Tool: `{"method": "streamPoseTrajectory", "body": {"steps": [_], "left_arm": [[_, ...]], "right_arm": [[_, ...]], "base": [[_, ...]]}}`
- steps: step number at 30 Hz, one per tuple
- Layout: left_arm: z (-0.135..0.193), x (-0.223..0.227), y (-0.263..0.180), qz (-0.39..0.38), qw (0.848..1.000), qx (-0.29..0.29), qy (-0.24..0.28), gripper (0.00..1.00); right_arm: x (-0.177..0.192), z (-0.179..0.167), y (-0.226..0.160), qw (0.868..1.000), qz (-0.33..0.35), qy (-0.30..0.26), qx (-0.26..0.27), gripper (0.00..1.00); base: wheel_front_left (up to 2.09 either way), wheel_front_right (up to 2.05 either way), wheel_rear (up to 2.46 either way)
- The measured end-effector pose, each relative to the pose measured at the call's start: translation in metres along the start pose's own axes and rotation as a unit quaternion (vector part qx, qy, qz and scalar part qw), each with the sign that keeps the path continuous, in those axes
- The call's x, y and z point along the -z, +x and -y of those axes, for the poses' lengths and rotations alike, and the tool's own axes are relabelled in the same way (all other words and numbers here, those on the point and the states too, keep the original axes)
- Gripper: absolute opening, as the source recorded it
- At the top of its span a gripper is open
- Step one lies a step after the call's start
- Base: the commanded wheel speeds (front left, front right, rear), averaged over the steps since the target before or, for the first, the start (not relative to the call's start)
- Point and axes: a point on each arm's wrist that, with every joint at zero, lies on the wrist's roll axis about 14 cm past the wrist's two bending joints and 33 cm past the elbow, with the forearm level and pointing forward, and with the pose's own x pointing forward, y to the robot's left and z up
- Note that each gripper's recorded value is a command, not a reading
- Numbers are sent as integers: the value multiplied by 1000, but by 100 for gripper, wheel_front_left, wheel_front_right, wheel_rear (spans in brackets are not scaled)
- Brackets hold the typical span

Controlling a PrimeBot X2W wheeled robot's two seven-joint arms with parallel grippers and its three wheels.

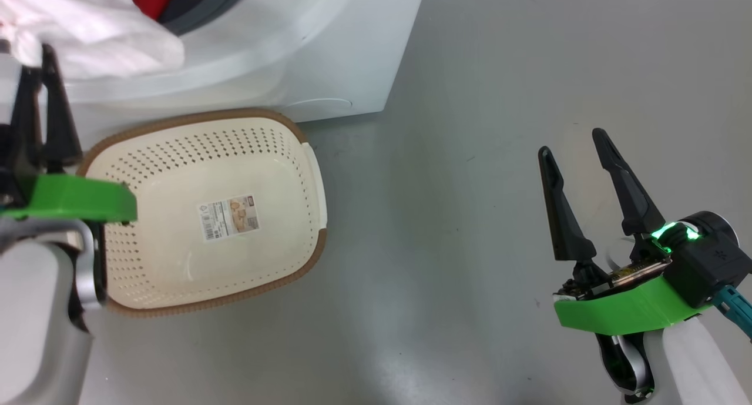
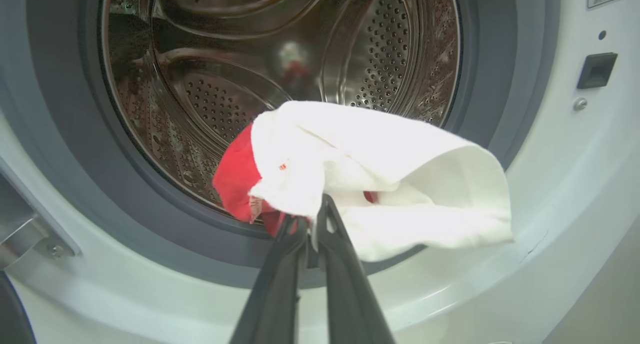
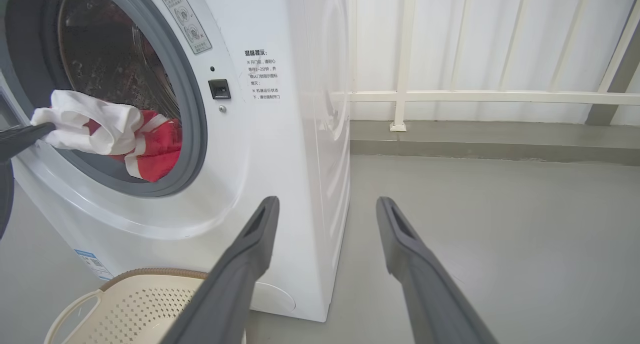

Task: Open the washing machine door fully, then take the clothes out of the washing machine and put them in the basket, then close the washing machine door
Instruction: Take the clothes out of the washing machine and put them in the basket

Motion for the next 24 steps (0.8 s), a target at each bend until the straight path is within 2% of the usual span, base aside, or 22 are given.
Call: {"method": "streamPoseTrajectory", "body": {"steps": [11, 24], "left_arm": [[-3, -20, -25, 14, 1000, -5, -13, 0], [13, -60, -64, 40, 999, 10, -36, 0]], "right_arm": [[-9, -5, 1, 1000, 14, 3, -6, 100], [-24, -6, -3, 999, 32, 4, -6, 100]], "base": [[0, 0, 0], [0, 0, 0]]}}
